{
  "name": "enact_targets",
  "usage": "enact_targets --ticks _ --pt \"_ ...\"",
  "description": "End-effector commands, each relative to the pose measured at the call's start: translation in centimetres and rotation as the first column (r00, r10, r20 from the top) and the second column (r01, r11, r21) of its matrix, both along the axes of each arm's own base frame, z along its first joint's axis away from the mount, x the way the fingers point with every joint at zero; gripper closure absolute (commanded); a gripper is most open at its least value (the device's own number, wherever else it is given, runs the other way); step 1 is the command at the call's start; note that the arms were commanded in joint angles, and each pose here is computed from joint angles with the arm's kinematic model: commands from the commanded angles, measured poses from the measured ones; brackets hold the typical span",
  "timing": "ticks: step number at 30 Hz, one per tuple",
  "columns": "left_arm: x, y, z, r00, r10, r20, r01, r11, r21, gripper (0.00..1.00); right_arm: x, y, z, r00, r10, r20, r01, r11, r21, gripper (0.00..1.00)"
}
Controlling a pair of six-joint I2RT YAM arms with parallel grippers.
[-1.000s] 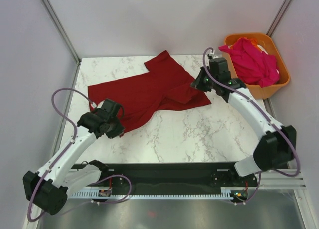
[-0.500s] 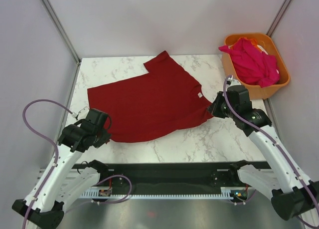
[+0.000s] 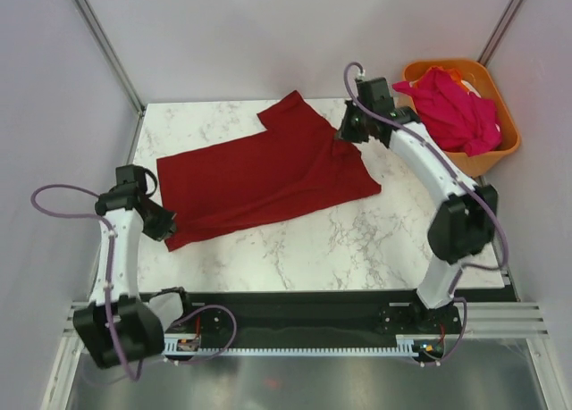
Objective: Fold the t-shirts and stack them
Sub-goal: Fold the tshirt
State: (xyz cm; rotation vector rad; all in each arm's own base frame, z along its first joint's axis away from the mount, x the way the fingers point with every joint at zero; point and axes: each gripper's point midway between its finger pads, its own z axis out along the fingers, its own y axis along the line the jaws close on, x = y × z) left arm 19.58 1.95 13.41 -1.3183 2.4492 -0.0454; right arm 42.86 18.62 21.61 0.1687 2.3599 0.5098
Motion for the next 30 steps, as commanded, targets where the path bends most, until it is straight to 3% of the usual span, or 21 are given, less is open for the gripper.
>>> enact_targets --ticks 1,4,12,22,23,24,25,26,27,29,30 --pt "2.9 -0.9 -3.1 0.988 -0.154 0.005 0.151 0.958 -0.245 0.98 3.2 2.2 -2.0 0.993 0.094 -0.066 -0.096 0.995 -0.026 1.0" --pt "4.3 -1.3 -6.0 0.981 -0.188 -0.045 0.16 0.919 -0.36 0.98 4.3 2.6 -6.8 0.98 0.084 -0.182 -0.094 0.995 -0.044 1.0" --pt "5.1 -1.0 -9.2 0.968 -0.22 -0.118 0.155 0.901 -0.405 0.98 5.0 3.0 -12.3 0.963 0.05 -0.263 -0.069 0.996 -0.062 1.0" --pt "7.5 1.7 -7.5 0.981 -0.177 -0.081 0.146 0.944 -0.296 0.96 8.4 3.9 -8.8 0.988 0.034 -0.153 -0.039 0.999 -0.027 0.97" --pt "7.7 1.9 -7.7 0.981 -0.173 -0.086 0.14 0.944 -0.299 0.96 8.9 4.3 -9.8 0.986 0.037 -0.163 -0.041 0.999 -0.024 0.92" --pt "7.9 2.2 -7.9 0.982 -0.166 -0.094 0.13 0.944 -0.304 0.96 9.5 4.5 -10.0 0.987 0.027 -0.16 -0.03 0.999 -0.015 0.67" --pt "8.3 2.5 -8.5 0.98 -0.161 -0.113 0.118 0.942 -0.314 0.96 10.6 4.9 -9.4 0.991 0.029 -0.132 -0.03 1.0 -0.004 0.5" --pt "8.8 2.3 -8.6 0.985 -0.133 -0.107 0.087 0.93 -0.358 0.47 11.1 5.2 -11.4 0.987 0.025 -0.157 -0.027 1.0 -0.01 0.34" --pt "9.2 2.3 -8.5 0.986 -0.132 -0.097 0.087 0.923 -0.375 0.35 12.0 5.4 -11.0 0.99 0.021 -0.137 -0.022 1.0 -0.001 0.14" --pt "10.4 2.8 -7.5 0.991 -0.12 -0.059 0.091 0.927 -0.363 0.01 12.6 5.4 -12.3 0.989 0.013 -0.145 -0.015 1.0 -0.006 0.07" --pt "10.6 3.2 -7.1 0.993 -0.111 -0.05 0.088 0.937 -0.339 0.0 12.8 5.3 -12.1 0.99 0.013 -0.138 -0.014 1.0 -0.007 0.06"
